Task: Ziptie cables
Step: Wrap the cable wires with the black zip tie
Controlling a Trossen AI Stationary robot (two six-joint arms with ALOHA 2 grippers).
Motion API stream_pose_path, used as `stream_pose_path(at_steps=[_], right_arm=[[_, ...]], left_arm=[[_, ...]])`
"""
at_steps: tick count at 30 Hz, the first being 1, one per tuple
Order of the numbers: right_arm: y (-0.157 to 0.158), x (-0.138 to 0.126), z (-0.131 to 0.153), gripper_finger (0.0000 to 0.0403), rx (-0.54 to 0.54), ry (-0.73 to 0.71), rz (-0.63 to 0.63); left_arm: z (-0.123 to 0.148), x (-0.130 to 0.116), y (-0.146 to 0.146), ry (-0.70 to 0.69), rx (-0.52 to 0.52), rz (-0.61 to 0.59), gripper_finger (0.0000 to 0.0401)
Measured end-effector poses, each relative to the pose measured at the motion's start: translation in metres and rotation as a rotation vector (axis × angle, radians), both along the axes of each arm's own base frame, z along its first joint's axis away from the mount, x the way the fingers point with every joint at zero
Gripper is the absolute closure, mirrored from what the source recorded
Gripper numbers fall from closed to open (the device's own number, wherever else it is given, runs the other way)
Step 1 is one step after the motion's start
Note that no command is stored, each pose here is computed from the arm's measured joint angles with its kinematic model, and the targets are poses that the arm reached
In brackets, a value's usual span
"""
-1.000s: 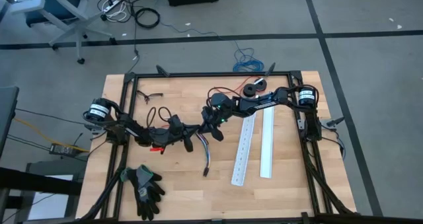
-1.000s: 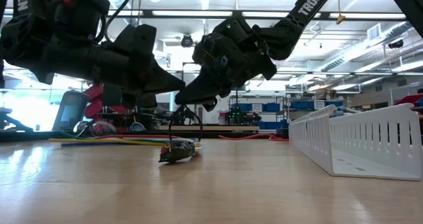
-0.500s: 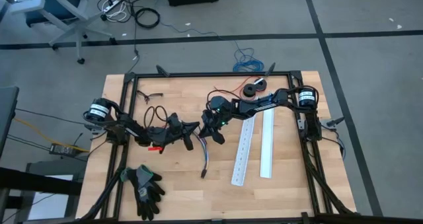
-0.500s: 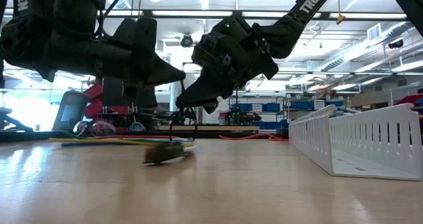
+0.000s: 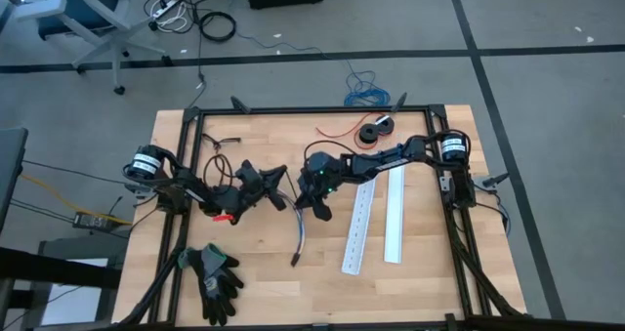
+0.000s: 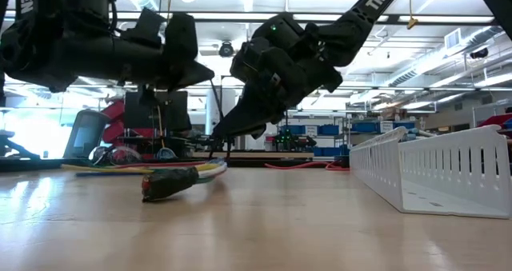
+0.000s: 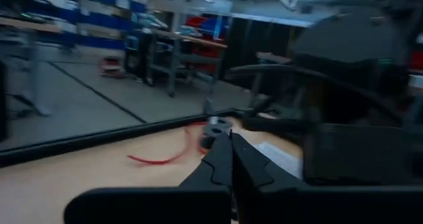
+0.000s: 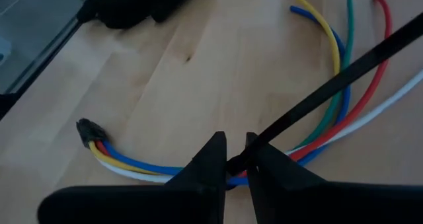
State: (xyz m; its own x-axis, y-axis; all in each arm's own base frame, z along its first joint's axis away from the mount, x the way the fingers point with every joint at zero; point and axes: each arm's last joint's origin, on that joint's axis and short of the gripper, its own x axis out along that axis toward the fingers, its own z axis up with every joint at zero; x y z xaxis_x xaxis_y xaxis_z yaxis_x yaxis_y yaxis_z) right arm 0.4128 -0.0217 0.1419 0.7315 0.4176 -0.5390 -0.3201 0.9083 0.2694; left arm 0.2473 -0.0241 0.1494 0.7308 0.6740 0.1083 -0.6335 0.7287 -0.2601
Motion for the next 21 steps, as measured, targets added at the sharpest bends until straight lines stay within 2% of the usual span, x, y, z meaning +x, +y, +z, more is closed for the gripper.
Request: stream_pose_path(at_steps=[15, 21], right_arm=[[0.014, -0.002, -0.004, 0.036, -0.039, 0.035, 0.02], [0.016, -0.002, -0.004, 0.036, -0.05, 0.042, 0.015]], left_arm=[[0.031, -0.015, 0.007, 0.012, 0.019, 0.293, 0.0401], [0.04, -0.02, 0.008, 0.044, 0.026, 0.374, 0.0401]])
